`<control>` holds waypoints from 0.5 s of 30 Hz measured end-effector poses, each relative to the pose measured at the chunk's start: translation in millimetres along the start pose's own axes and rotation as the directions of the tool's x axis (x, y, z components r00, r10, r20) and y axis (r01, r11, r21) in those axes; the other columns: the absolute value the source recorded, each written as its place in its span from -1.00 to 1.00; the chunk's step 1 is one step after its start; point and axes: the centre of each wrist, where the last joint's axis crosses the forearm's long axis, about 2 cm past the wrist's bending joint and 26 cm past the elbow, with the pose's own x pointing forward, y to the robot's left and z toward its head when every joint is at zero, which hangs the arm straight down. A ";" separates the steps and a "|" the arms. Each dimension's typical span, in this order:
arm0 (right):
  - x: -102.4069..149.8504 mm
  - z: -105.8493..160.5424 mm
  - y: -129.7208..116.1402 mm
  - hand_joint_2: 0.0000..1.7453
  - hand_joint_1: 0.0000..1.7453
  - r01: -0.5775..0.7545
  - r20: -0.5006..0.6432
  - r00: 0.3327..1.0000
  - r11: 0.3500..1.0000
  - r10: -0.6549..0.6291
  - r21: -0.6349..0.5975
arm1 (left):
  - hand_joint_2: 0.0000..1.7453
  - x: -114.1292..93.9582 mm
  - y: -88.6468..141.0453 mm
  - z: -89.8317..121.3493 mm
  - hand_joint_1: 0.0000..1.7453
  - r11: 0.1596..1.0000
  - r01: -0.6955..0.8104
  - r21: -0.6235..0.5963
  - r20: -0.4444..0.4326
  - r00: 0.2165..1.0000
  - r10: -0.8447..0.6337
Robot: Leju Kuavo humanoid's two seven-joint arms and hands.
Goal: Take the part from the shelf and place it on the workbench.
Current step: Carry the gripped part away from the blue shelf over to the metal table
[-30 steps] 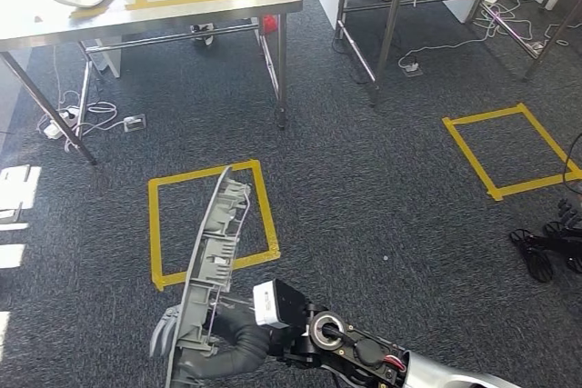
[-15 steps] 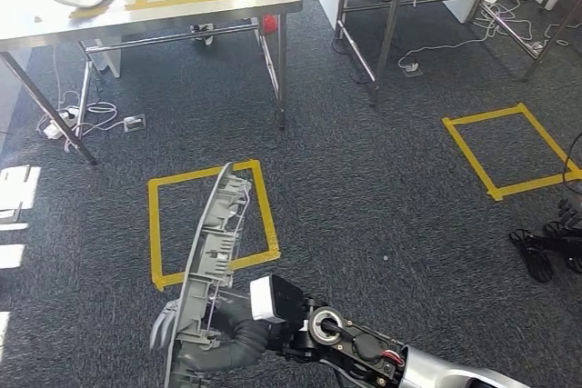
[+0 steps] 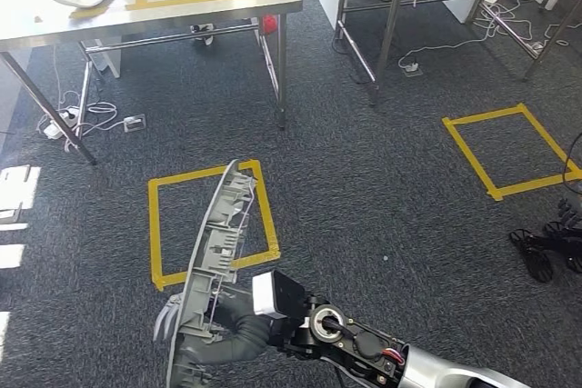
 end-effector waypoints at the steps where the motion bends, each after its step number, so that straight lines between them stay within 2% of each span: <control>1: -0.1 0.1 0.0 1.00 1.00 -0.001 -0.002 1.000 1.000 0.001 0.000 | 1.00 0.0 -0.1 0.0 -1.00 1.000 -0.003 -0.001 -0.001 1.000 0.003; 15: -0.6 0.7 0.6 1.00 1.00 0.005 -0.021 1.000 1.000 -0.005 -0.003 | 1.00 -0.5 -1.3 0.2 -1.00 1.000 -0.017 0.007 -0.011 1.000 0.017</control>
